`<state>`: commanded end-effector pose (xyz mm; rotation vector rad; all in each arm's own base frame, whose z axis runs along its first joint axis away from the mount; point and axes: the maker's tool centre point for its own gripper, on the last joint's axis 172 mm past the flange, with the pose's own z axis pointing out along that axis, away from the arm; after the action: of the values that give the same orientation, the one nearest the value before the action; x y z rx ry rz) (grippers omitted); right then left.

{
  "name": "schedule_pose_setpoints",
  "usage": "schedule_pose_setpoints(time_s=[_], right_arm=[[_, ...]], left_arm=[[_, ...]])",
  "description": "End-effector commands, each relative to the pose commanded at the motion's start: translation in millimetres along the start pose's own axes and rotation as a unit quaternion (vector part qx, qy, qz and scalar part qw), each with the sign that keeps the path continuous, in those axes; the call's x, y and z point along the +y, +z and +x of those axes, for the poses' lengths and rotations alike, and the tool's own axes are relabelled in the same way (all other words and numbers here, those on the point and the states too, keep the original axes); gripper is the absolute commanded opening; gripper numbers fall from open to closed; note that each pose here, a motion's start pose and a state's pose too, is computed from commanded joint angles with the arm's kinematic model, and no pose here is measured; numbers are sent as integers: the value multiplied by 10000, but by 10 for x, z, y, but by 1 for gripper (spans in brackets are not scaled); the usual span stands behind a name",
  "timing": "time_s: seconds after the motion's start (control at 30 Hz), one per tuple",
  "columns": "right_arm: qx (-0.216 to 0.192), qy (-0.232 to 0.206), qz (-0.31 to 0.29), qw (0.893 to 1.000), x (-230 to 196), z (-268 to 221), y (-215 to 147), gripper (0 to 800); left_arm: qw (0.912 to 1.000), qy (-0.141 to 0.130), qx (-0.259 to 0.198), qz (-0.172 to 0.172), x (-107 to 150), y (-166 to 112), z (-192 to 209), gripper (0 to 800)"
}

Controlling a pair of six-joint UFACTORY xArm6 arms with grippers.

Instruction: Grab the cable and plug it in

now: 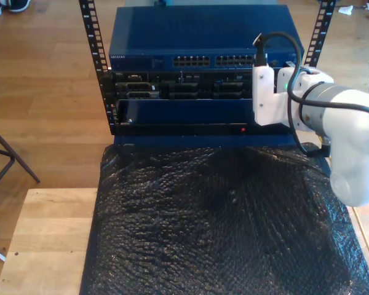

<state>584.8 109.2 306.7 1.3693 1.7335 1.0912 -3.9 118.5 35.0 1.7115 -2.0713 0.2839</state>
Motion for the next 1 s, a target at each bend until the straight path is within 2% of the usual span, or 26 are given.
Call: schedule_pose_setpoints(time_s=[0.2,0.37,0.5,0.8,1.0], right_arm=[[32,-51,61,10000,-50,30,79,0],[247,-156,36,9996,-24,316,81,0],[281,-198,-101,9994,146,364,79,0],[703,-533,-105,9960,134,917,65,0],[702,-531,-137,9960,198,930,66,0]], left_arm=[[10000,0,0,0,0,0,0,800],[10000,0,0,0,0,0,0,800],[10000,0,0,0,0,0,0,800],[10000,0,0,0,0,0,0,800],[10000,-7,1,3,2,0,0,800]])
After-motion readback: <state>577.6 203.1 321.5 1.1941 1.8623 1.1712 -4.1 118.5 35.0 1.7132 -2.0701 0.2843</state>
